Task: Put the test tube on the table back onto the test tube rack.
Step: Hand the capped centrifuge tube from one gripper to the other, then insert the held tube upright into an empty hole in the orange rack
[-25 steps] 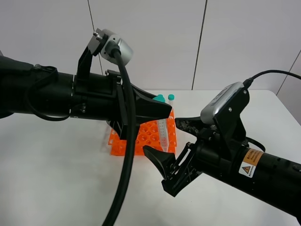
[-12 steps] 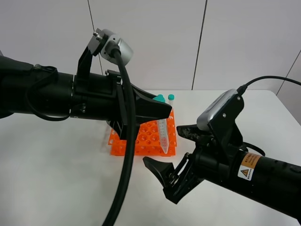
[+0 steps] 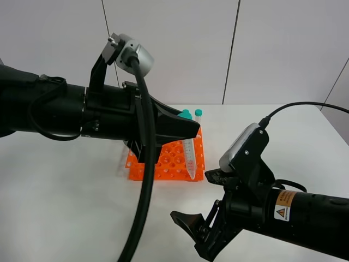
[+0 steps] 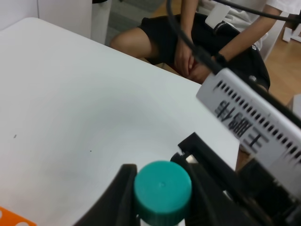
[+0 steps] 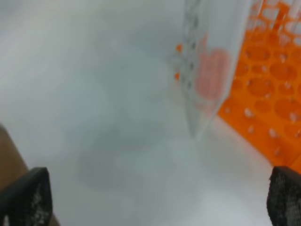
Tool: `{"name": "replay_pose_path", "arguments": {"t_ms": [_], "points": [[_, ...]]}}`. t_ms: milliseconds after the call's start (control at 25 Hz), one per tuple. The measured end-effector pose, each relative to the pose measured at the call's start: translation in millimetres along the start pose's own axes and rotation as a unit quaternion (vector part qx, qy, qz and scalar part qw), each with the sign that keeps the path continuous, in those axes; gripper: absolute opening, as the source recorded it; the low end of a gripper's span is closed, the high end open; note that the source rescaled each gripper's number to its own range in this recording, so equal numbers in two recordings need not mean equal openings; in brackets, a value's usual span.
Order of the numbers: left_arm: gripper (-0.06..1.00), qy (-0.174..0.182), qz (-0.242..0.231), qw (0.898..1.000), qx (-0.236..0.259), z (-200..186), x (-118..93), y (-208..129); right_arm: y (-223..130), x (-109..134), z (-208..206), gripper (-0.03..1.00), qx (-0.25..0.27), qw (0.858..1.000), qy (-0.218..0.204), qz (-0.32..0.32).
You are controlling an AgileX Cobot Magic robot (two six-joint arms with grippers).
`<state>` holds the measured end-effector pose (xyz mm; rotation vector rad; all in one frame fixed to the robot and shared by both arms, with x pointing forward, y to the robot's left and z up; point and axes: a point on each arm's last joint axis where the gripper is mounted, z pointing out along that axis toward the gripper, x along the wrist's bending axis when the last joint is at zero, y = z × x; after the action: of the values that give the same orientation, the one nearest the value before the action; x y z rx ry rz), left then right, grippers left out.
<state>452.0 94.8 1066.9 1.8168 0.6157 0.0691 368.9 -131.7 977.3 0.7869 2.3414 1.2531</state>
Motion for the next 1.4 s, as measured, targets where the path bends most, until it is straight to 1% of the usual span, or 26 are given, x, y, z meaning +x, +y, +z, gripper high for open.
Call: {"name": "replay_pose_path", "arguments": {"t_ms": [160, 320, 520, 720, 800, 1000, 1120, 1240, 1320, 1400], "points": [[0.0, -0.003, 0.0, 1.0, 0.0, 0.0, -0.6, 0.0, -8.7, -12.3, 0.1, 0.99, 0.045, 0.999, -0.011, 0.022], [0.0, -0.003, 0.0, 1.0, 0.0, 0.0, -0.6, 0.0, -15.7, -28.5, -1.1, 1.0, 0.077, 0.995, -0.033, 0.051], [0.0, -0.003, 0.0, 1.0, 0.0, 0.0, -0.6, 0.0, -23.0, -47.4, -4.1, 1.0, 0.103, 0.99, -0.061, 0.076], [0.0, -0.003, 0.0, 1.0, 0.0, 0.0, -0.6, 0.0, -27.8, -70.0, -8.8, 1.0, 0.107, 0.984, -0.106, 0.095], [0.0, -0.003, 0.0, 1.0, 0.0, 0.0, -0.6, 0.0, -29.2, -81.4, -11.8, 1.0, 0.101, 0.98, -0.131, 0.108], [0.0, -0.003, 0.0, 1.0, 0.0, 0.0, -0.6, 0.0, -34.3, -108.4, -21.5, 1.0, 0.088, 0.967, -0.195, 0.141], [0.0, -0.003, 0.0, 1.0, 0.0, 0.0, -0.6, 0.0, -38.9, -123.5, -28.9, 1.0, 0.084, 0.956, -0.231, 0.161], [0.0, -0.003, 0.0, 1.0, 0.0, 0.0, -0.6, 0.0, -42.3, -131.2, -33.6, 1.0, 0.085, 0.95, -0.248, 0.171], [0.0, -0.003, 0.0, 1.0, 0.0, 0.0, -0.6, 0.0, -44.4, -133.9, -35.6, 1.0, 0.093, 0.95, -0.252, 0.161], [0.0, -0.003, 0.0, 1.0, 0.0, 0.0, -0.6, 0.0, -48.2, -138.1, -38.9, 1.0, 0.104, 0.947, -0.259, 0.161]]}}
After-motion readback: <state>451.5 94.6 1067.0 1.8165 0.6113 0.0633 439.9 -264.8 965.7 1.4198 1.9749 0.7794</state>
